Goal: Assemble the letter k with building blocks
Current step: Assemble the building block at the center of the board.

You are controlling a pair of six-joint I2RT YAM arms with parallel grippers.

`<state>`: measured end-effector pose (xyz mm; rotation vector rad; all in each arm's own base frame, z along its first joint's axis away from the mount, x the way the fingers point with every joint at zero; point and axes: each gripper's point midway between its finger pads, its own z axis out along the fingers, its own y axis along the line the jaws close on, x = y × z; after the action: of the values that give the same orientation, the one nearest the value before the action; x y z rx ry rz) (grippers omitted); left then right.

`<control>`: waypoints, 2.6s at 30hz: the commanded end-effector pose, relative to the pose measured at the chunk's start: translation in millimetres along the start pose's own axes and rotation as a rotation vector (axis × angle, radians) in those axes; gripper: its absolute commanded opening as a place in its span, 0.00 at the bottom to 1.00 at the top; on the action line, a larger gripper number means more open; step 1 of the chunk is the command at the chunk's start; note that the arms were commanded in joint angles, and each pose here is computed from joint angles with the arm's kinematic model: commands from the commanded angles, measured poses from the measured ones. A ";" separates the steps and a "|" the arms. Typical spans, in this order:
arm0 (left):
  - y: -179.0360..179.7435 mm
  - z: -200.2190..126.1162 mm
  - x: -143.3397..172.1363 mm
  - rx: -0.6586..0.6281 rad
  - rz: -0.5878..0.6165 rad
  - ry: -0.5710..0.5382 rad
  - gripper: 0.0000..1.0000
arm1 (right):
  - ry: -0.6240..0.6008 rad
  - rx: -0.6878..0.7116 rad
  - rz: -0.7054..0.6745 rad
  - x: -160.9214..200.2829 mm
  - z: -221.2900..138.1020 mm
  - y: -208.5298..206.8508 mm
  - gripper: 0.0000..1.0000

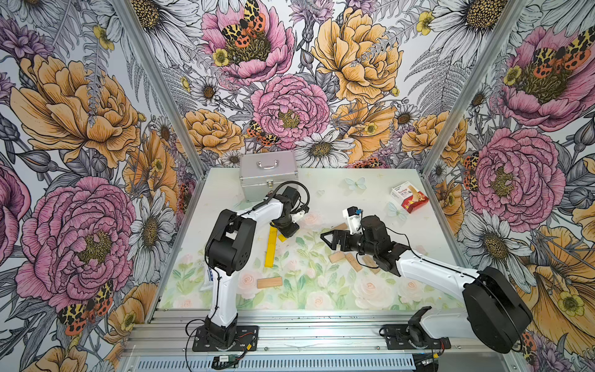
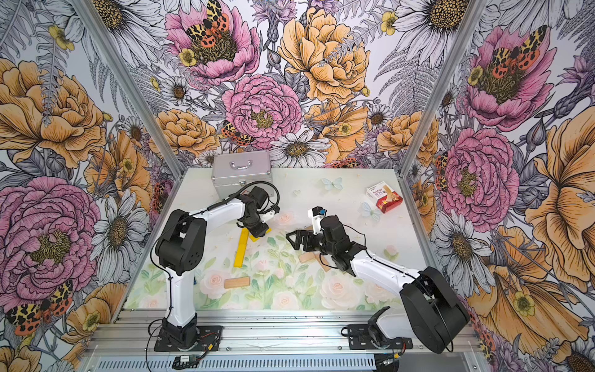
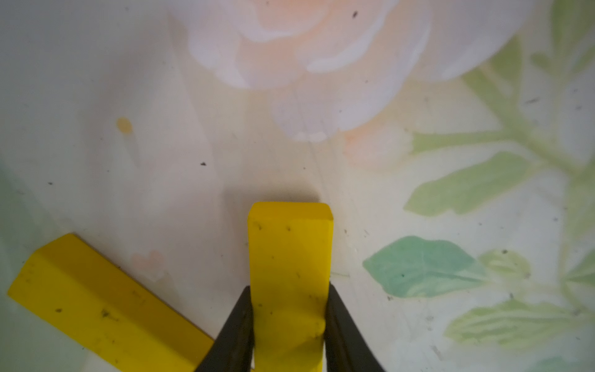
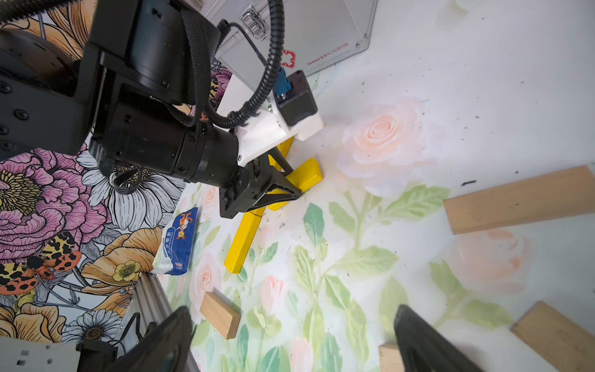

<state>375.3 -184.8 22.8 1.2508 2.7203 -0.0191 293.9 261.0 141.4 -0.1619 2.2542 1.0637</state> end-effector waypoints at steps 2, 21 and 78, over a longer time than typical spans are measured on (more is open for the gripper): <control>1.1 -14.6 -12.8 -0.017 0.053 -0.070 0.05 | -0.023 -0.024 -0.023 -7.9 -3.1 6.7 0.99; -6.8 -28.1 -26.0 0.026 0.176 -0.138 0.07 | -0.006 -0.026 -0.020 -6.8 2.0 5.8 0.99; 9.9 2.4 -7.3 0.032 0.127 -0.056 0.07 | -0.008 -0.017 -0.015 -5.5 0.0 3.6 0.99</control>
<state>380.7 -185.7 27.8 1.4032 2.6059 -0.0847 292.4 262.3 140.7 -0.1690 2.2588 1.0742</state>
